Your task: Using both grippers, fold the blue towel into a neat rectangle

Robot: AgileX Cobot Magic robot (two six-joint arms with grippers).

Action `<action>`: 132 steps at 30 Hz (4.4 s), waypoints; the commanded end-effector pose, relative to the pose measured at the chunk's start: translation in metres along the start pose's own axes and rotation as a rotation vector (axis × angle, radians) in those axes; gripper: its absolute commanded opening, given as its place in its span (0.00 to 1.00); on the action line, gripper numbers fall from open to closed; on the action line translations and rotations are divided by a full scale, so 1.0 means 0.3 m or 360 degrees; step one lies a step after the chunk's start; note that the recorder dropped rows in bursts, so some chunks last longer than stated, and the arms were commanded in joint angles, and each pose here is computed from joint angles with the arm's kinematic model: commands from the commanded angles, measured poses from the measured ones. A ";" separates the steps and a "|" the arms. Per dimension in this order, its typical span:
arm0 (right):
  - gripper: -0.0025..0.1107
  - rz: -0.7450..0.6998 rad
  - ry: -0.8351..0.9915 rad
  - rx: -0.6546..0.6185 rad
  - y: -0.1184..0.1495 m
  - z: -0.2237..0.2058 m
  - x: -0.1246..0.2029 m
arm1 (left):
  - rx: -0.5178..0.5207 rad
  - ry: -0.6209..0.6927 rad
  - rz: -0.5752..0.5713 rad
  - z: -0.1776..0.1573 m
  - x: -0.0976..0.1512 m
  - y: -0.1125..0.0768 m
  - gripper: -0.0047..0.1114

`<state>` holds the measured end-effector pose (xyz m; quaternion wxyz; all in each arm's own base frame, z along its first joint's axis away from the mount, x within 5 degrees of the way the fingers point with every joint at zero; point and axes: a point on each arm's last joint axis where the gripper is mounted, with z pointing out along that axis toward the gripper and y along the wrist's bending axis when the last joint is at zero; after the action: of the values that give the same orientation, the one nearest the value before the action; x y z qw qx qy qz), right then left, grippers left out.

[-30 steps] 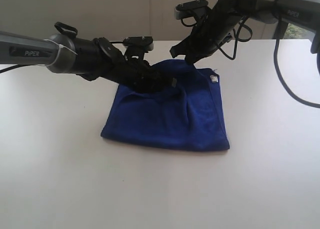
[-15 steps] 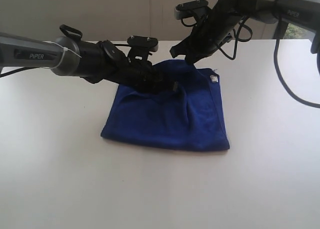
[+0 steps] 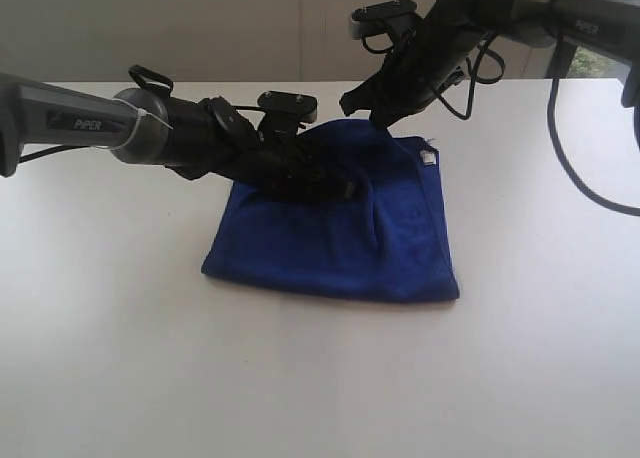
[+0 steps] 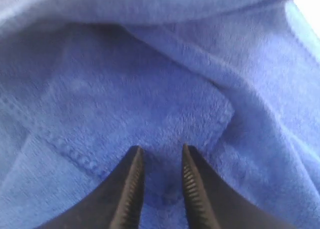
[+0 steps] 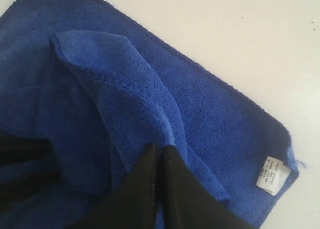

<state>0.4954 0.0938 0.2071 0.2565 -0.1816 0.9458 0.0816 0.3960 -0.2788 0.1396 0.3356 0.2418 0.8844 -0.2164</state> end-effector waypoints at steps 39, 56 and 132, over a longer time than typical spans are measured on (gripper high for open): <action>0.02 0.0005 0.0004 -0.0004 -0.006 -0.008 0.001 | 0.0064 -0.0034 0.0013 -0.035 -0.049 -0.031 0.24; 0.02 0.0007 0.0009 -0.0008 -0.005 -0.008 0.002 | 0.0046 0.0033 0.0011 0.020 0.001 -0.012 0.39; 0.02 -0.0307 -0.0347 0.0059 0.334 -0.827 0.403 | 0.0251 0.0274 0.0805 -1.066 -0.073 -0.220 0.04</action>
<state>0.2656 0.0800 0.3614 0.3605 -0.2335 0.9019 0.0464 0.2360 -0.1646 0.3805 0.3015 0.4828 0.8065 -0.1601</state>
